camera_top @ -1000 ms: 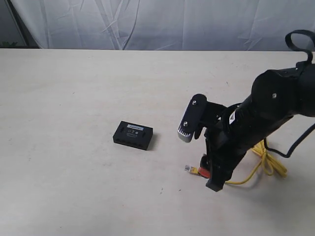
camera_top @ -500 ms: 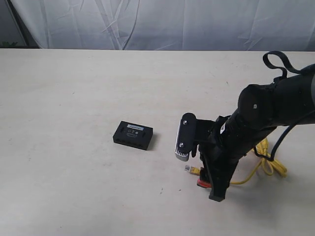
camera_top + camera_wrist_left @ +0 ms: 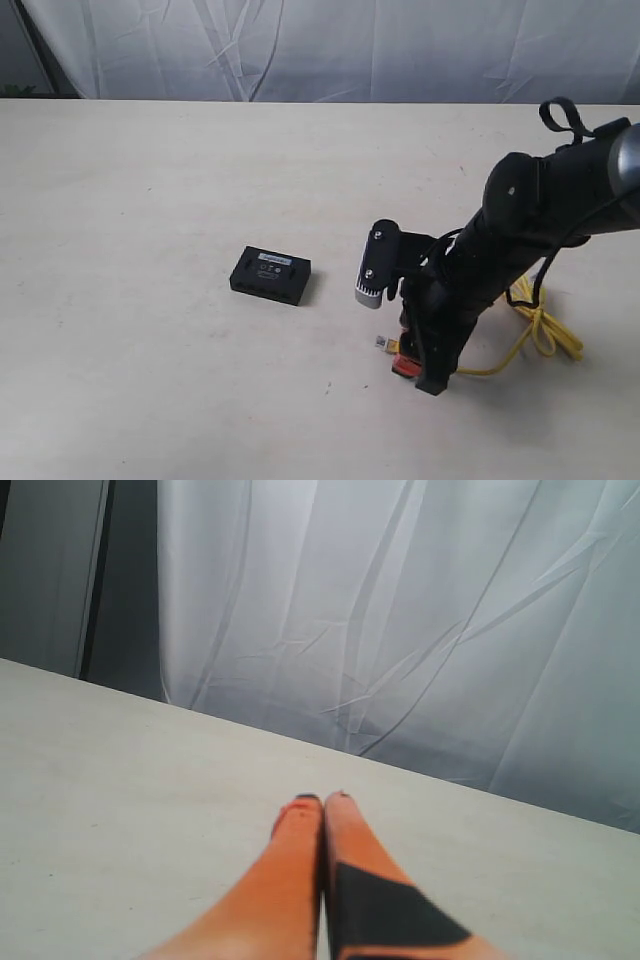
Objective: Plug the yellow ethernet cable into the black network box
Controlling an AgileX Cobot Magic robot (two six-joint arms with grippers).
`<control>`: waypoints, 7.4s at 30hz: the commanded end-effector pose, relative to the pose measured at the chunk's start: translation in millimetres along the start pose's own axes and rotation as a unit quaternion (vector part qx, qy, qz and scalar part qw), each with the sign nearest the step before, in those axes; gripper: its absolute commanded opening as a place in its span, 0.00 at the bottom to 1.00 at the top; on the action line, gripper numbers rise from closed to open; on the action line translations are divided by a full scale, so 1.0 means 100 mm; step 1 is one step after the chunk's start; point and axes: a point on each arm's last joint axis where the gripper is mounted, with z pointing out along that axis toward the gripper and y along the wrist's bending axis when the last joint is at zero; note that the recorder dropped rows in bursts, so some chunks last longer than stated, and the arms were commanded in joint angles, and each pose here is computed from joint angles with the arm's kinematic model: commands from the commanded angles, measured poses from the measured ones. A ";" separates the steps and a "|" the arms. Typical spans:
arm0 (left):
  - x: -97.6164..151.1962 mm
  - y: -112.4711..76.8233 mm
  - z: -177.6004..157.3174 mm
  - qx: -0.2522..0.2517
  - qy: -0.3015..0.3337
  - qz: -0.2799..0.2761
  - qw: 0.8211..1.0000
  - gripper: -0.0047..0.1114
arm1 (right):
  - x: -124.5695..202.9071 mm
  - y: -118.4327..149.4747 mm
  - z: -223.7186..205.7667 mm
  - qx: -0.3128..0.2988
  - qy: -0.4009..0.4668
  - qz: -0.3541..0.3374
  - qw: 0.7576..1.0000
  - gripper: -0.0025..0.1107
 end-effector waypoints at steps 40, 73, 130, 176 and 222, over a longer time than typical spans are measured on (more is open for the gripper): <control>-0.46 -0.19 0.46 -0.022 0.134 -0.029 0.990 0.04 | 0.04 -0.04 -0.16 0.036 0.022 0.115 0.993 0.01; 0.53 -0.99 2.97 0.218 0.511 0.098 0.826 0.04 | -0.04 -0.02 -0.16 0.019 -0.013 0.200 0.980 0.01; 1.30 -1.13 3.04 0.300 0.676 0.122 0.662 0.04 | -0.06 0.00 -0.15 0.017 -0.017 0.203 0.979 0.01; 1.44 -0.88 3.05 0.406 0.641 0.035 0.651 0.04 | -0.93 -0.29 0.05 -0.037 0.101 0.185 0.977 0.01; 1.17 -1.23 3.03 0.394 0.612 0.029 0.685 0.04 | -0.63 -0.72 -0.81 0.087 0.053 0.212 0.972 0.01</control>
